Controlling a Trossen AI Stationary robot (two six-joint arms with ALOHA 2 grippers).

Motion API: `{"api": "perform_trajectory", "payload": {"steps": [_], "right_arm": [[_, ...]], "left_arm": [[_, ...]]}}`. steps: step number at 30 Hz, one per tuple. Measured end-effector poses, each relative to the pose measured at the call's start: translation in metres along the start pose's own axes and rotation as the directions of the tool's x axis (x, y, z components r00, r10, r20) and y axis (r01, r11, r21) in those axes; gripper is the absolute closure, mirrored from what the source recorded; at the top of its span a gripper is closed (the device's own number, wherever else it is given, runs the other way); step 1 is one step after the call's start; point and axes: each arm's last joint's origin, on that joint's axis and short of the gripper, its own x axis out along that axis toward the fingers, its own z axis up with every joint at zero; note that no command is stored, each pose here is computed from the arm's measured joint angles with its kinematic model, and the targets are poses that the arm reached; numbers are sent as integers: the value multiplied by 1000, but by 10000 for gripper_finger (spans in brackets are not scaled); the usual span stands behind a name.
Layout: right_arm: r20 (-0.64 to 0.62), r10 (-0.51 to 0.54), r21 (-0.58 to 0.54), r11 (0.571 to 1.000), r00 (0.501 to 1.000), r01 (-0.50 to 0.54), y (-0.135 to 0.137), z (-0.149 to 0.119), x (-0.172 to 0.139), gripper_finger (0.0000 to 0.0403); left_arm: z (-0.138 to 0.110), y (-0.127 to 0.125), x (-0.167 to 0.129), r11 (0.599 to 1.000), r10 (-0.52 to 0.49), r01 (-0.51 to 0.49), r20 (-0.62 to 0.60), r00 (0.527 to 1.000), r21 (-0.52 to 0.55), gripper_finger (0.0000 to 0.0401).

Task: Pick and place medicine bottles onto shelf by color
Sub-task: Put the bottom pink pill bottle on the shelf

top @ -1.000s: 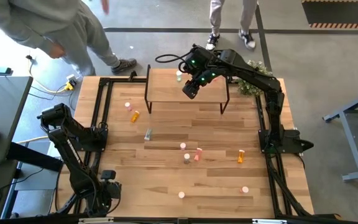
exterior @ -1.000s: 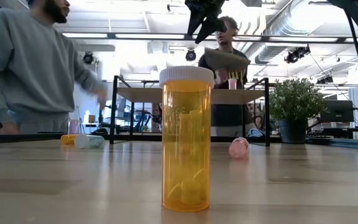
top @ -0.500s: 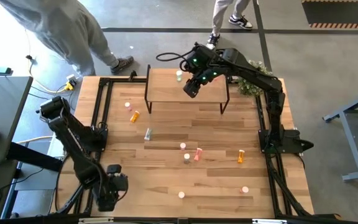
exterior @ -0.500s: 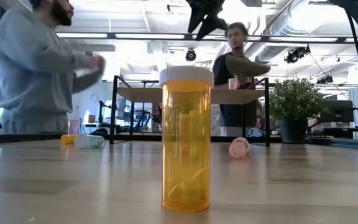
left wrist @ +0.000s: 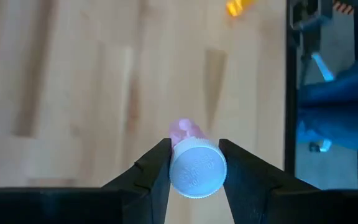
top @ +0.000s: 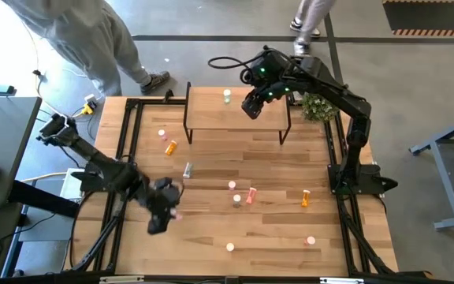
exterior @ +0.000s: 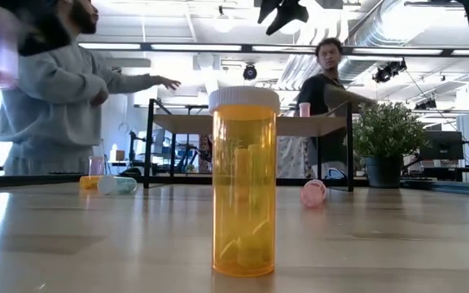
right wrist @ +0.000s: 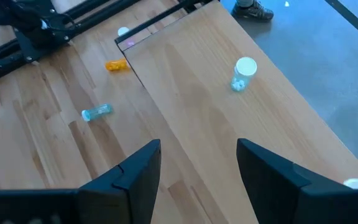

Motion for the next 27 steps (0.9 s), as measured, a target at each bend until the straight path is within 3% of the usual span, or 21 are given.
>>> {"api": "perform_trajectory", "payload": {"steps": [14, 21, 27], "right_arm": [[3, -26, 46, 999, 1000, 25, -1, 0, 0, 201], [19, -101, 95, 991, 995, 99, -3, 0, 0, 201], [23, -120, 122, 986, 993, 116, -4, 0, -1, 201]], "left_arm": [[28, 84, -28, 993, 114, -114, -4, 993, 31, 286], [38, 109, -51, 981, 179, -176, -31, 983, 87, 286], [55, 123, -80, 951, 277, -282, 55, 959, 130, 286]]}}
